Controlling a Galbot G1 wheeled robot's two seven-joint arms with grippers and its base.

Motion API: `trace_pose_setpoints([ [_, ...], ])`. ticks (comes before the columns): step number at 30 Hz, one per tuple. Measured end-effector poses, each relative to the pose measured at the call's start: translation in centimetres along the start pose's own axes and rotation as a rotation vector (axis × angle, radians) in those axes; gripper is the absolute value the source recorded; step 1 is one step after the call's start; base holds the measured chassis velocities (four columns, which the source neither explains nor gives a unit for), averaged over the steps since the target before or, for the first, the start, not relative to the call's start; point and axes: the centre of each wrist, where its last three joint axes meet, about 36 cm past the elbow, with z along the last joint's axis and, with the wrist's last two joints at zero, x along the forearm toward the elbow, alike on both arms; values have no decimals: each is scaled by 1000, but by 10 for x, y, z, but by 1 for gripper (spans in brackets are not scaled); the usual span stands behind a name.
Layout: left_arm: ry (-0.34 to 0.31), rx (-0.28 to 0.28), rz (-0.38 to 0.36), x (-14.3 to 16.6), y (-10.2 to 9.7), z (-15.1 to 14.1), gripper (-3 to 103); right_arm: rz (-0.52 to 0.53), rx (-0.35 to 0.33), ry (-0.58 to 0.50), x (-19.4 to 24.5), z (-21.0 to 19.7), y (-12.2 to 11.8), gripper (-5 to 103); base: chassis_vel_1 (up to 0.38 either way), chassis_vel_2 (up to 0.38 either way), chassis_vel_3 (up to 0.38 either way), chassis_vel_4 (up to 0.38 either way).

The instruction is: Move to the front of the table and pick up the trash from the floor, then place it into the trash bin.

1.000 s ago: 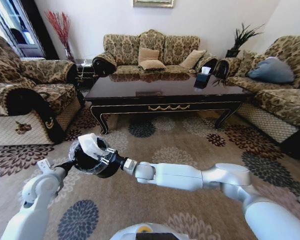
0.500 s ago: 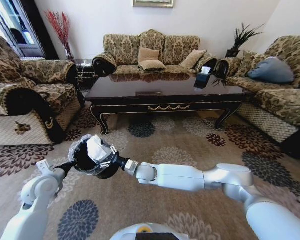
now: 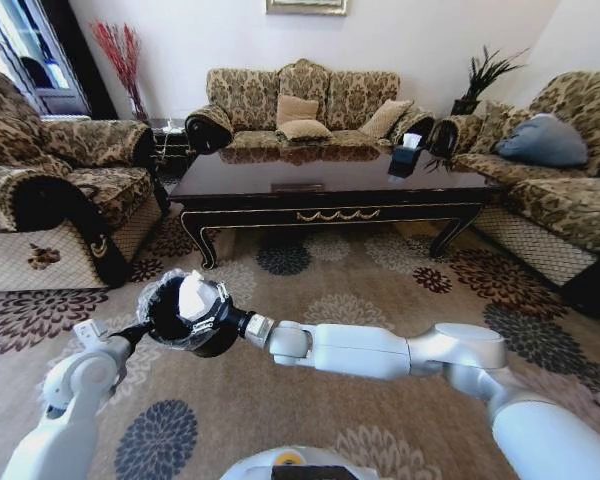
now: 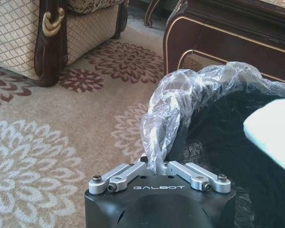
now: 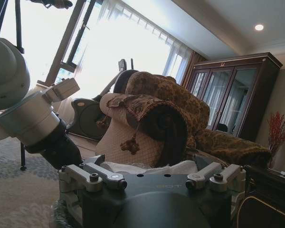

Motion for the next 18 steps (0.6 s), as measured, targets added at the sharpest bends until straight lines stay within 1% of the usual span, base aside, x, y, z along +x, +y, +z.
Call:
trace_pose_setpoints([
  [8, 0, 3, 1, 3, 0, 2, 2, -56, 8, 7, -1, 11, 21, 100, 0, 0, 0, 0],
  [18, -2, 0, 11, 6, -4, 3, 2, -61, 7, 14, -23, 19, 28, 100, 0, 0, 0, 0],
])
